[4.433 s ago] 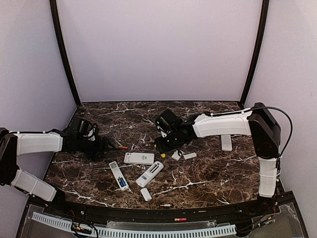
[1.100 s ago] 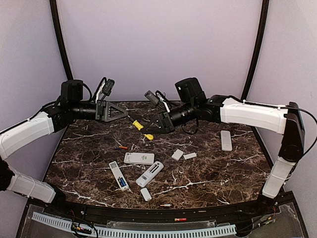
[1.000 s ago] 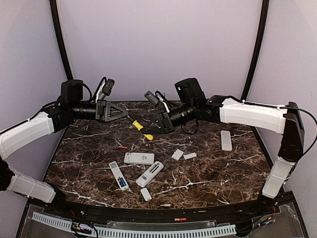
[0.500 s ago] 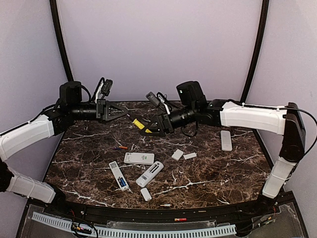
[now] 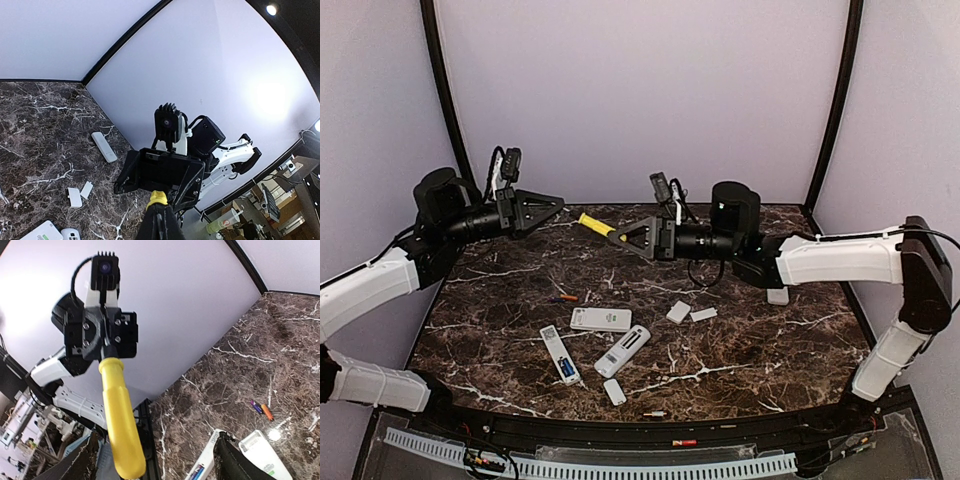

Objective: Unload the batteries from the remote control
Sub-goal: Pass from the left arm to the right

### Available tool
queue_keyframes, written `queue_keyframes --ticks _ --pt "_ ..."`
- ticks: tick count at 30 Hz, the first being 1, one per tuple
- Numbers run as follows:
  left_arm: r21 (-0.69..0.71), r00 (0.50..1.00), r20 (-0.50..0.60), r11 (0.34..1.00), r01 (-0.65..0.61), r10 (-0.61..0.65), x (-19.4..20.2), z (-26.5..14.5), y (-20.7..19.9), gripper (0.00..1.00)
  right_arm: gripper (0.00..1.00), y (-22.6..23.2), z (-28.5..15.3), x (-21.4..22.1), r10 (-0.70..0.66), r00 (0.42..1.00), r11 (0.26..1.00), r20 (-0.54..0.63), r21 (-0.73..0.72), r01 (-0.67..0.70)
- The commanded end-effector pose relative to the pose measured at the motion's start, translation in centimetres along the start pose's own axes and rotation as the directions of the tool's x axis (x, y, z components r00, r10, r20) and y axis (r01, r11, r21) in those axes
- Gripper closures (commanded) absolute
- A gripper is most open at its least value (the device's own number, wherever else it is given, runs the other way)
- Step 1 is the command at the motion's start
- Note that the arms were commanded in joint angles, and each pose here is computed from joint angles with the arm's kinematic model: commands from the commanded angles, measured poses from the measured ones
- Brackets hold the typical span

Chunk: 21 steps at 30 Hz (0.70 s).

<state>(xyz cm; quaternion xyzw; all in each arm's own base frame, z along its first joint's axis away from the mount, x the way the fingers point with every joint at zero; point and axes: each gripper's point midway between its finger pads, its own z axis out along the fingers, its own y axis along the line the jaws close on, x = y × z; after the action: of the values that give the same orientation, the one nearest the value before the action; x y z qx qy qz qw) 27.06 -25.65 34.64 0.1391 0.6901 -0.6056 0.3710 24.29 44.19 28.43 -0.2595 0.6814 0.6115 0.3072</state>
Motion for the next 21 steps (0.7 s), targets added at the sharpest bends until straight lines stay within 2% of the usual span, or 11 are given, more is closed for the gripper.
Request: queue_keyframes --ticks 1,16,21 --pt "0.056 0.998 0.058 0.998 -0.033 0.03 -1.2 -0.7 -1.8 1.0 0.25 3.6 -0.2 -3.9 -0.004 0.986 0.993 0.168 -0.118 0.024" --pt "0.11 0.996 0.075 0.992 -0.054 0.046 -1.1 -1.4 -3.1 1.0 0.47 5.8 2.3 -4.1 -0.02 0.991 0.979 0.13 -0.197 0.046" --pt "0.11 0.996 0.071 0.992 -0.054 0.046 -1.0 -1.4 -3.0 1.0 0.59 5.9 2.7 -4.1 -0.027 0.992 0.978 0.123 -0.2 0.052"
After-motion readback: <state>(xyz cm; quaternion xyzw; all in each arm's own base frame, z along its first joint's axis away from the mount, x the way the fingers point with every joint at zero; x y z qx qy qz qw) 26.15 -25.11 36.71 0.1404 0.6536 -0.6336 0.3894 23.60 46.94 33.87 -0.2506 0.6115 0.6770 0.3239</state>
